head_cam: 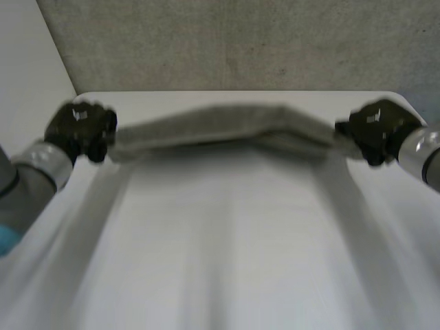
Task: Fold the towel.
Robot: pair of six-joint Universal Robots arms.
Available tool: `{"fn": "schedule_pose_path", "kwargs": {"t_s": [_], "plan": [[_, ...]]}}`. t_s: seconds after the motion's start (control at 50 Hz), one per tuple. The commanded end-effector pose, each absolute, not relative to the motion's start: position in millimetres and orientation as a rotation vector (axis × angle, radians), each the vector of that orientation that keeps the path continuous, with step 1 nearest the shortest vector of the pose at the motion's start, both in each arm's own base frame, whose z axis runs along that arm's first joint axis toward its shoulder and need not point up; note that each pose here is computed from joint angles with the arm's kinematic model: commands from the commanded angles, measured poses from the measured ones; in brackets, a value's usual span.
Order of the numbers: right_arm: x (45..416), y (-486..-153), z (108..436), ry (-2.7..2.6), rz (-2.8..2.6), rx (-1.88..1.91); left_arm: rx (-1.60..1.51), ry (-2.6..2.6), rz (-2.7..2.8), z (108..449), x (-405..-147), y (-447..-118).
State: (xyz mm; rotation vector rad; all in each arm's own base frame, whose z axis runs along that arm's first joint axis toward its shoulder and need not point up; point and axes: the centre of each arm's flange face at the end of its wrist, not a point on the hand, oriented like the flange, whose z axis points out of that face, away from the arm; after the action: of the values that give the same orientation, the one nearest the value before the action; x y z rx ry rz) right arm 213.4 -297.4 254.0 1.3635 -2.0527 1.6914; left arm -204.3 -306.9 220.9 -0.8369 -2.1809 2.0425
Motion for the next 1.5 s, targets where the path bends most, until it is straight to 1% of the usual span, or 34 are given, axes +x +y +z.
{"fn": "schedule_pose_path", "kwargs": {"t_s": [0.02,0.04,0.06,0.1,0.12,0.16,0.24,0.34,0.38,0.42,0.44,0.48,0.54,0.58,0.6,0.64,0.66,0.7,0.76,0.8,0.88,0.92,1.02,1.2,1.36,1.5], "plan": [[189.4,-268.5,239.5,-2.092,1.558,1.387,-1.016,-2.281,1.911,188.3,-185.8,-268.4],[186.3,-262.2,246.5,-2.073,1.582,1.376,-1.005,-2.286,1.924,191.9,-180.9,-264.0],[186.2,-262.2,246.6,-2.073,1.582,1.376,-1.005,-2.286,1.924,191.9,-180.9,-264.0],[179.1,-252.1,264.4,-2.028,1.648,1.341,-0.968,-2.273,2.004,208.1,-169.5,-258.6],[179.1,-252.0,264.5,-2.028,1.649,1.341,-0.968,-2.273,2.004,208.2,-169.4,-258.5],[172.4,-241.5,283.9,-1.985,1.704,1.323,-0.955,-2.235,2.085,226.9,-163.2,-251.4],[167.6,-234.0,291.4,-2.015,1.7,1.339,-0.961,-2.195,2.126,238.1,-161.3,-247.4],[164.1,-236.1,291.2,-2.075,1.683,1.362,-0.979,-2.182,2.085,236.5,-164.2,-244.8],[164.4,-240.6,286.6,-2.097,1.674,1.374,-0.979,-2.192,2.066,232.8,-164.6,-245.6],[165.1,-254.2,270.3,-2.171,1.619,1.395,-0.988,-2.227,1.968,215.2,-169.5,-251.3],[165.1,-254.3,270.2,-2.171,1.618,1.395,-0.989,-2.227,1.967,215.1,-169.5,-251.4],[163.8,-271.1,255.8,-2.233,1.566,1.396,-1.026,-2.228,1.888,202.2,-181.9,-256.8],[163.4,-279.1,247.9,-2.267,1.542,1.395,-1.046,-2.221,1.863,197.4,-187.9,-261.7],[165.8,-290.5,234.7,-2.315,1.501,1.4,-1.069,-2.228,1.821,186.8,-196.7,-273.4],[165.8,-290.6,234.6,-2.315,1.501,1.4,-1.069,-2.228,1.821,186.8,-196.8,-273.5],[175.7,-299.2,225.4,-2.326,1.487,1.422,-1.051,-2.276,1.81,177.6,-197.5,-290.0],[175.7,-299.2,225.3,-2.326,1.487,1.422,-1.051,-2.277,1.81,177.6,-197.5,-290.1],[181.9,-309.4,215.0,-2.35,1.461,1.397,-1.033,-2.324,1.808,167.8,-197.7,-307.0],[184.5,-314.1,209.7,-2.359,1.451,1.383,-1.031,-2.331,1.818,165.5,-199.9,-315.0],[189.3,-322.8,200.0,-2.367,1.448,1.366,-1.039,-2.336,1.809,155.6,-207.1,-328.1],[193.6,-332.1,193.4,-2.363,1.483,1.344,-1.053,-2.327,1.801,147.0,-214.4,-337.6],[196.5,-344.6,189.5,-2.356,1.547,1.289,-1.066,-2.318,1.8,140.6,-221.3,-344.2],[201.1,-361.4,182.8,-2.324,1.61,1.211,-1.066,-2.329,1.84,133.4,-230.3,-359.9],[211.7,-382.3,166.1,-2.266,1.631,1.173,-1.031,-2.354,1.946,127.2,-231.6,-390.1],[217.5,-390.3,157.3,-2.222,1.663,1.15,-1.02,-2.281,2.078,128.4,-234.3,-405.2],[221.2,-397.6,151.8,-2.162,1.697,1.105,-1.058,-2.249,2.111,123.4,-241.2,-410.6]]}}
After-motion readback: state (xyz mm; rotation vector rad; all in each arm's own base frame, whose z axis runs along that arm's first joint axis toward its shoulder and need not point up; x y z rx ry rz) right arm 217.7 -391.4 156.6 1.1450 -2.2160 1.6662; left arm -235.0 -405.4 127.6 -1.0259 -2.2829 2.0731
